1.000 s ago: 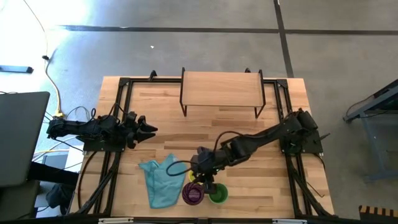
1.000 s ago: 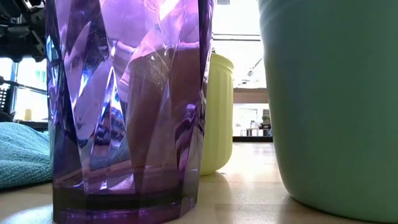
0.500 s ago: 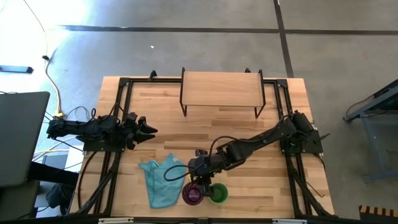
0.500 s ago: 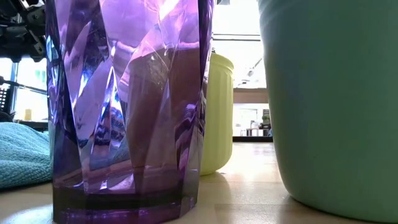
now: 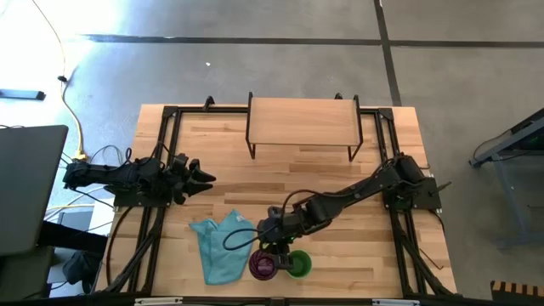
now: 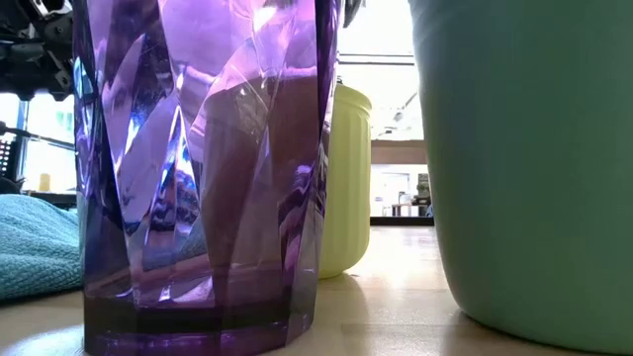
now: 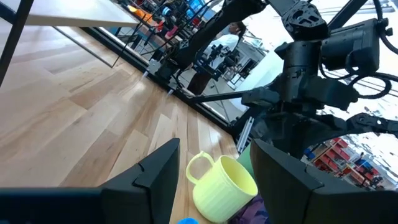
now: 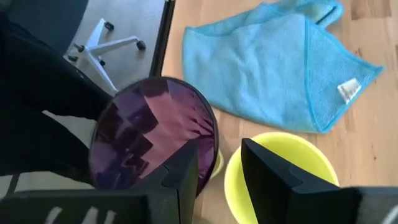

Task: Stack small to large cups/mugs on shelf
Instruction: Put the purple cup on the shelf

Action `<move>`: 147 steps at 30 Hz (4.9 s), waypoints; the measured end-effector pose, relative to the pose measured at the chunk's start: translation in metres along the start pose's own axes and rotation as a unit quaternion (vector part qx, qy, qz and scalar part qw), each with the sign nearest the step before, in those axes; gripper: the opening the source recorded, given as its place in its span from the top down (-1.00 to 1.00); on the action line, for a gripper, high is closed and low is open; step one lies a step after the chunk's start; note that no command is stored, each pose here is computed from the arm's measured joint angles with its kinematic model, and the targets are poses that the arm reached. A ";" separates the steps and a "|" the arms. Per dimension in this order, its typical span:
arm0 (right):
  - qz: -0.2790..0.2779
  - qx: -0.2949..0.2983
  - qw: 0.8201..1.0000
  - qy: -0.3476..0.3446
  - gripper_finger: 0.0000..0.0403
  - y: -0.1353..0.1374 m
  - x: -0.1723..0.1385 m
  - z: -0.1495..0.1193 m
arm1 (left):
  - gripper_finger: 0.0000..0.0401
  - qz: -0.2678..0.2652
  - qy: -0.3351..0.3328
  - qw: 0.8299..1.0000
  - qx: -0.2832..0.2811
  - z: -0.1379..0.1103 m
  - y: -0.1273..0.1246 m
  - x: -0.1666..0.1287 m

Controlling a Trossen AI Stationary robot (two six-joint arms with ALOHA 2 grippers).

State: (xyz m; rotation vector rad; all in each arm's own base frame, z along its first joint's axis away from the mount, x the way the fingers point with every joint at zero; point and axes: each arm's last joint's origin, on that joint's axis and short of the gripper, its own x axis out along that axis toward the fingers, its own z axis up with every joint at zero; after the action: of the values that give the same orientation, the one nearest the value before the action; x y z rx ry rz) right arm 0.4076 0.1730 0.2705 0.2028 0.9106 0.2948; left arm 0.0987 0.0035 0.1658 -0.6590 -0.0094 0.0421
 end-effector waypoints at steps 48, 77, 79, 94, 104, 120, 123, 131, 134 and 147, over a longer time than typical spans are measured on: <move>0.003 0.025 0.999 -0.042 1.00 -0.013 -0.041 0.053 | 0.08 0.010 0.015 1.000 0.004 -0.002 0.002 0.002; -0.168 0.051 0.984 -0.014 1.00 -0.129 -0.189 0.078 | 0.08 0.017 0.007 1.000 -0.013 -0.002 0.002 0.002; -0.188 0.059 0.980 -0.022 1.00 -0.144 -0.196 0.079 | 0.08 0.020 0.004 1.000 -0.015 -0.001 0.002 0.002; -0.289 0.114 0.945 -0.105 1.00 -0.240 -0.246 0.079 | 0.08 0.028 -0.007 0.999 -0.028 0.000 0.002 0.002; -0.320 0.157 0.925 -0.129 1.00 -0.278 -0.273 0.068 | 0.08 0.038 -0.018 0.999 -0.029 0.000 0.003 0.002; -0.288 0.182 0.931 -0.130 1.00 -0.307 -0.260 0.066 | 0.08 0.056 -0.031 0.998 -0.024 0.001 0.004 0.003; -0.288 0.182 0.931 -0.128 1.00 -0.308 -0.259 0.066 | 0.08 0.061 -0.025 0.998 -0.025 0.000 0.005 0.004; -0.302 0.221 0.925 -0.068 1.00 -0.301 -0.274 0.047 | 0.08 0.077 -0.005 0.997 -0.028 -0.003 0.007 0.007; -0.319 0.229 0.918 -0.056 1.00 -0.295 -0.285 0.041 | 0.08 0.084 -0.002 0.996 -0.028 -0.004 0.008 0.008; -0.339 0.234 0.908 -0.081 1.00 -0.282 -0.319 0.032 | 0.08 0.089 -0.003 0.996 -0.027 -0.004 0.009 0.008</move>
State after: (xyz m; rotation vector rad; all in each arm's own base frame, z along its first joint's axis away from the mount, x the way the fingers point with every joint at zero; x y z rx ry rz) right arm 0.2958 -0.2006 0.4437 0.3319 0.8215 -0.5891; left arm 0.1064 0.0078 0.1570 -0.7134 0.0431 0.2169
